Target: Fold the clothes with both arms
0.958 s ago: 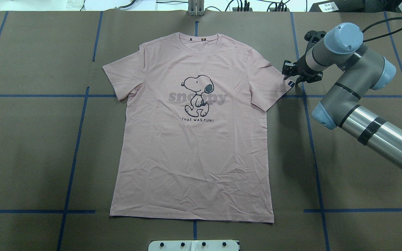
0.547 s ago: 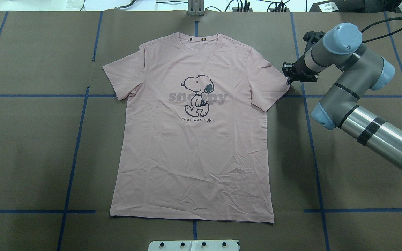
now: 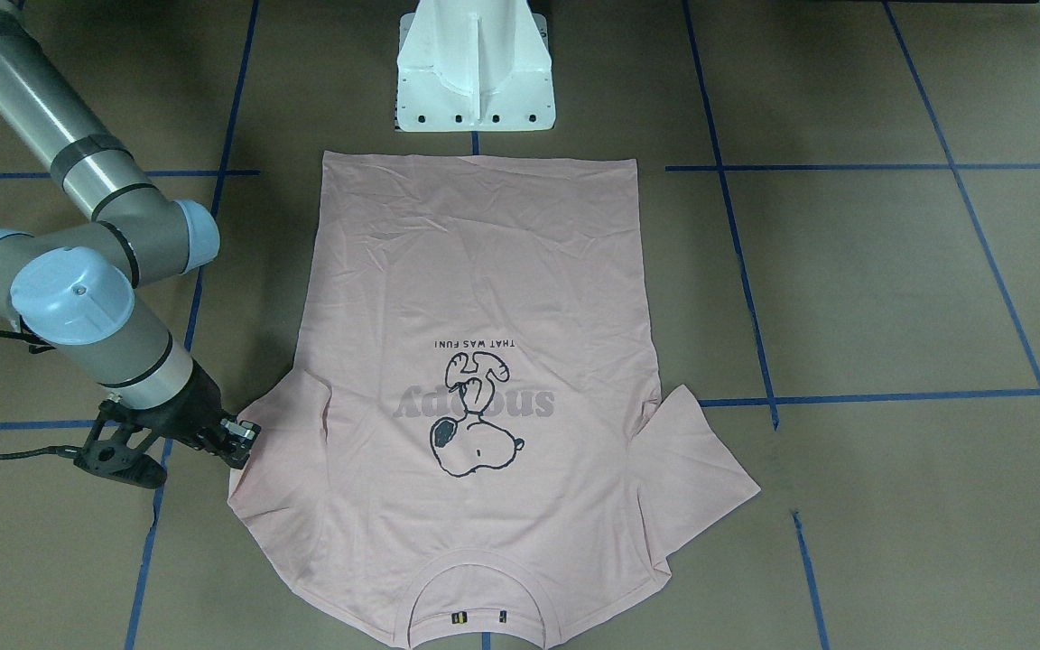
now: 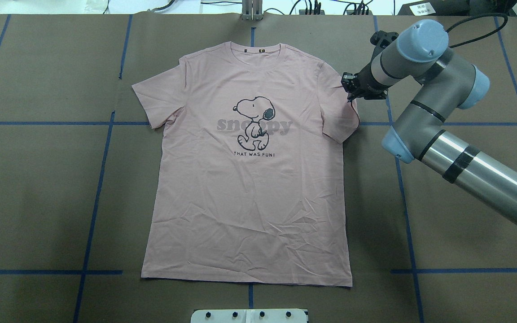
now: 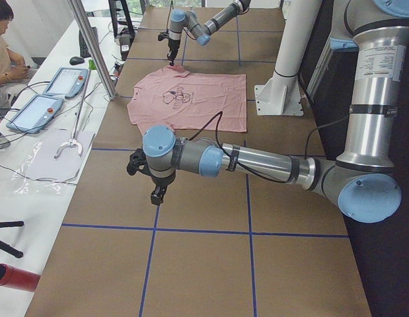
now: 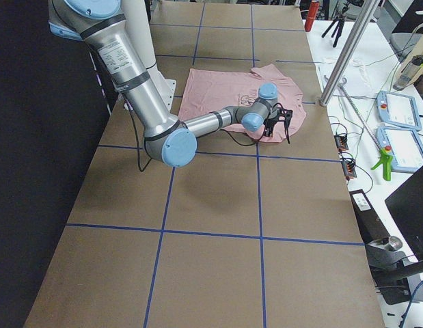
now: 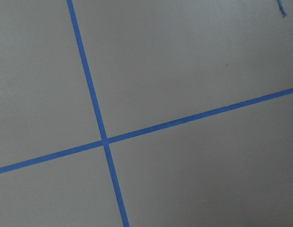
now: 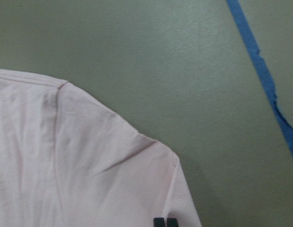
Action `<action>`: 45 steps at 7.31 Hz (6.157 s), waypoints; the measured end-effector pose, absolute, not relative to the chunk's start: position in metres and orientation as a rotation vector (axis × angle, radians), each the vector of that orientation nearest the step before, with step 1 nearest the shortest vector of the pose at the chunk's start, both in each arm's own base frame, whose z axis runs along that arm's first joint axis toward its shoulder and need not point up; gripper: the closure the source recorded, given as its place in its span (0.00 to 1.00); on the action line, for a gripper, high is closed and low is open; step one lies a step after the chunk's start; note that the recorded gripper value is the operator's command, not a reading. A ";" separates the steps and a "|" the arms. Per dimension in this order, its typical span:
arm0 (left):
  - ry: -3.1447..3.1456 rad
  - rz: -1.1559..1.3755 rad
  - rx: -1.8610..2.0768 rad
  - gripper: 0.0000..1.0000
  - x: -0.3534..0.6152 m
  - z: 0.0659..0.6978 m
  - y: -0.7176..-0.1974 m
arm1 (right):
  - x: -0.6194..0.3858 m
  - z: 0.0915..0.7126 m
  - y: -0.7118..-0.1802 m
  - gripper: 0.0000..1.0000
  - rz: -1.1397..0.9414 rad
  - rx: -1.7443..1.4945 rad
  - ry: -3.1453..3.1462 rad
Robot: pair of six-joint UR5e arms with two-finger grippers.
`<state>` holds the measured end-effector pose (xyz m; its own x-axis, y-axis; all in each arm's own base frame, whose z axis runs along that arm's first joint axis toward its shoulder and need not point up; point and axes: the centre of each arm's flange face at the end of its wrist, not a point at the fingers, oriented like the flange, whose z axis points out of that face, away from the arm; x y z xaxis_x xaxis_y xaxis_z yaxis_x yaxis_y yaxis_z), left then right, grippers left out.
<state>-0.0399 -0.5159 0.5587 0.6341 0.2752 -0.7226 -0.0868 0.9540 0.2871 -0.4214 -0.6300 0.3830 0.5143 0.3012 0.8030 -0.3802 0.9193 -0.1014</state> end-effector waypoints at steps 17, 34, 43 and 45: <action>0.876 0.011 0.316 0.16 0.370 0.424 -0.685 | -0.381 0.339 -0.540 0.00 0.378 0.117 -1.096; 0.963 -0.029 0.317 1.00 0.433 0.337 -0.675 | -0.384 0.356 -0.532 0.00 0.380 0.113 -1.071; 0.901 -0.168 0.369 1.00 0.528 0.285 -0.691 | -0.387 0.367 -0.531 0.00 0.384 0.101 -1.054; 0.912 -0.171 0.384 0.19 0.531 0.282 -0.692 | -0.387 0.367 -0.531 0.00 0.383 0.101 -1.054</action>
